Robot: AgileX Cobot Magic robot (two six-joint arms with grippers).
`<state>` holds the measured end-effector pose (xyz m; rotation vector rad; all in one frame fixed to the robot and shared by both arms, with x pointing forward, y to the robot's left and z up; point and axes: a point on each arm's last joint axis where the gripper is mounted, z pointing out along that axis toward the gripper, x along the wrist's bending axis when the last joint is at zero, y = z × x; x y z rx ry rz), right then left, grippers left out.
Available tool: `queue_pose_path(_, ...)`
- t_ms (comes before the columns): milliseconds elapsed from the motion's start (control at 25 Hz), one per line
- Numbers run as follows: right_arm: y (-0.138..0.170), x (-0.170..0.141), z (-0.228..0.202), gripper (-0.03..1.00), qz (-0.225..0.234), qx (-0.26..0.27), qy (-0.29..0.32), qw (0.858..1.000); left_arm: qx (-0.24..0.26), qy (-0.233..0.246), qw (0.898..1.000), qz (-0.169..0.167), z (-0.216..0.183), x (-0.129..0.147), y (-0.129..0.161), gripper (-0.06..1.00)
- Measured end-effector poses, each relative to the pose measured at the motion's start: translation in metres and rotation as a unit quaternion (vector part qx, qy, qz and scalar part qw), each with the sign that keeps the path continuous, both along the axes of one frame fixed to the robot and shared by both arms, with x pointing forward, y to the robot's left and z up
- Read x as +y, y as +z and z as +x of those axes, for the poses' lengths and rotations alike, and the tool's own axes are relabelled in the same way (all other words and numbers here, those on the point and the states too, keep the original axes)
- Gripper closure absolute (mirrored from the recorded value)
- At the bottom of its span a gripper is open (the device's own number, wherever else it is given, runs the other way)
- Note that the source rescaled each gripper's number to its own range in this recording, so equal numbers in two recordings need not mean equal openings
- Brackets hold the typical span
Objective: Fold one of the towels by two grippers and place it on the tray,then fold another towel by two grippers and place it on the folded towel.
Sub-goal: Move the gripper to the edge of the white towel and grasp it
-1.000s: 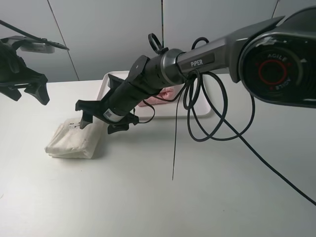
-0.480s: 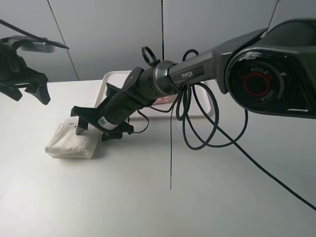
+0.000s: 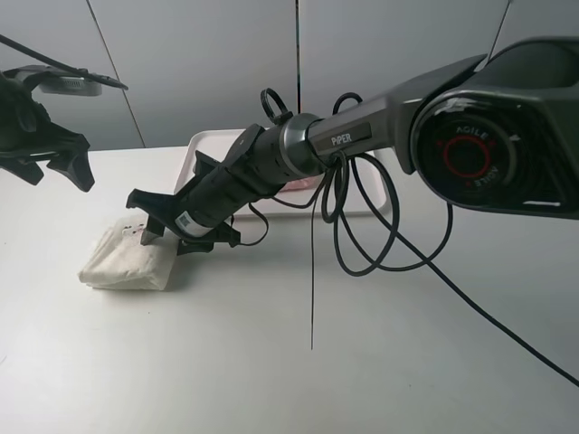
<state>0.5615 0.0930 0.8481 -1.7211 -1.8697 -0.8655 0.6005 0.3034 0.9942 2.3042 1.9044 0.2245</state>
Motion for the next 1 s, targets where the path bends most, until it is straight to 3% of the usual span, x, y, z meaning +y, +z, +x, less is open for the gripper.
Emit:
queue_pose_path(240, 0.001, 0.005, -0.002, 0.48, 0.005, -0.014, -0.003, 1.0, 0.0, 0.0, 1.0, 0.0, 0.0, 0.0, 0.0, -0.03)
queue_pose_path(760, -0.007, 0.009, -0.005, 0.49, 0.0, -0.021, -0.011, 1.0, 0.002, 0.0, 1.0, 0.0, 0.0, 0.0, 0.0, -0.03)
queue_pose_path(1000, -0.009, 0.01, -0.006, 0.37, 0.003, -0.016, -0.016, 1.0, 0.002, 0.0, 1.0, 0.0, 0.0, 0.0, 0.0, -0.03)
